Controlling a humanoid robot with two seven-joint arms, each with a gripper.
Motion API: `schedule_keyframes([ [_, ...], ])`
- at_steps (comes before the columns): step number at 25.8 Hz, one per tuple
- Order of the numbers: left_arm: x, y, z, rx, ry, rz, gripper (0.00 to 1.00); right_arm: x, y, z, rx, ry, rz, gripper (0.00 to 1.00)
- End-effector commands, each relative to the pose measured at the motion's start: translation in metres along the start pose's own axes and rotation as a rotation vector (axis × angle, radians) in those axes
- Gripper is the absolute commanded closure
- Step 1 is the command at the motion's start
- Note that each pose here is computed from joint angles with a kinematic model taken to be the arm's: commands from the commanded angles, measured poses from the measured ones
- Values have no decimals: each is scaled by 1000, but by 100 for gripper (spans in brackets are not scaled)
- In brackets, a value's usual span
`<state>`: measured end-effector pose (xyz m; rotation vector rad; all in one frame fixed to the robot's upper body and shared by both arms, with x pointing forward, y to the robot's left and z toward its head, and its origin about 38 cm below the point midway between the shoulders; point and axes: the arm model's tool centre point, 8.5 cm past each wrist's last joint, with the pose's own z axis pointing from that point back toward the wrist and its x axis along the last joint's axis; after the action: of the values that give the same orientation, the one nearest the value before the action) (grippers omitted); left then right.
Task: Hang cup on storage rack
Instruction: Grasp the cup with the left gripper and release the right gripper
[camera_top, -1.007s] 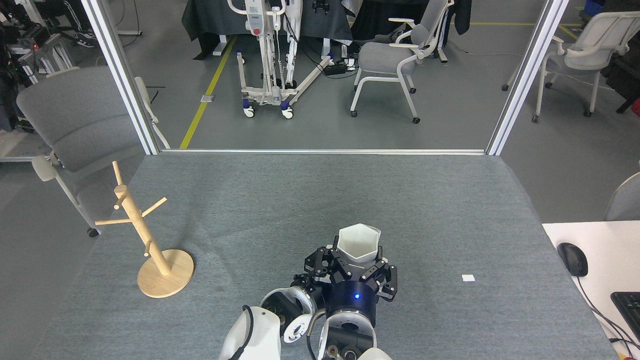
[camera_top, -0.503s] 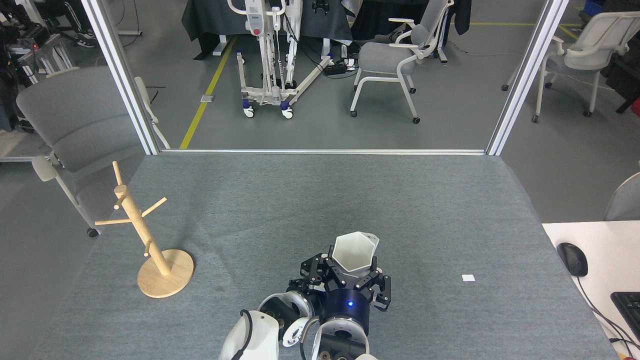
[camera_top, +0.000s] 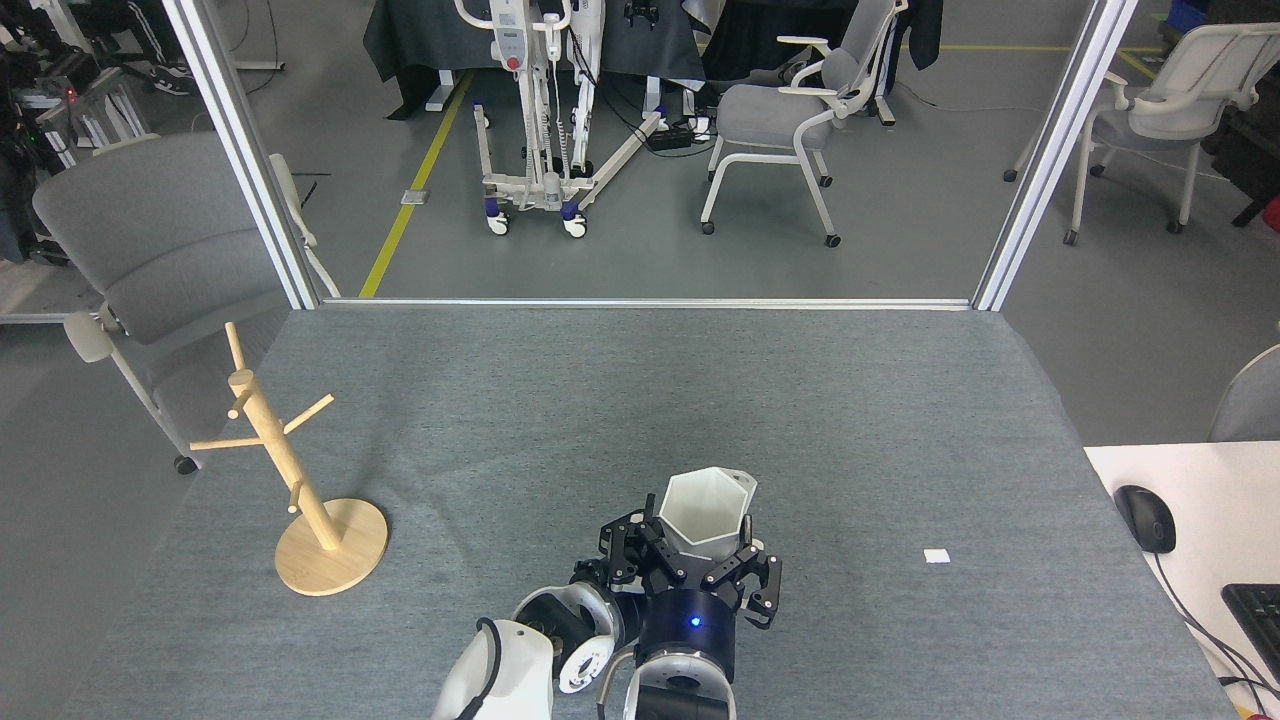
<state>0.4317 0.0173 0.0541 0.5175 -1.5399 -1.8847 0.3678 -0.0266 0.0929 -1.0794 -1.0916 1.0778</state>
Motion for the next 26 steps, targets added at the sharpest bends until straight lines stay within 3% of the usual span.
schedule_keyframes([
  [1,3,18,1,50,-4,-23,100,3,-20,2,-217,-28,-5,1],
  [6,3,11,1,22,-5,-28,100,1,-35,1,-350,-19,-43,2],
  [10,1,3,0,-13,-3,-22,100,-8,-42,-6,-357,20,-75,2],
  [12,0,-2,0,-25,0,-21,100,-18,-49,-15,-351,40,-114,2],
  [16,-4,-13,2,-56,11,-16,100,-67,-66,-50,-369,32,-191,1],
  [18,-9,-17,6,-60,22,-14,100,-112,-76,-69,-398,7,-201,1],
  [21,-40,-17,32,-44,84,-35,100,-183,-81,-82,-430,-61,-131,0],
  [24,-53,-21,65,-16,128,-49,100,-236,-51,-69,-349,-57,-18,0],
  [26,-61,-22,87,-5,153,-75,100,-260,-39,-61,-293,-1,28,0],
])
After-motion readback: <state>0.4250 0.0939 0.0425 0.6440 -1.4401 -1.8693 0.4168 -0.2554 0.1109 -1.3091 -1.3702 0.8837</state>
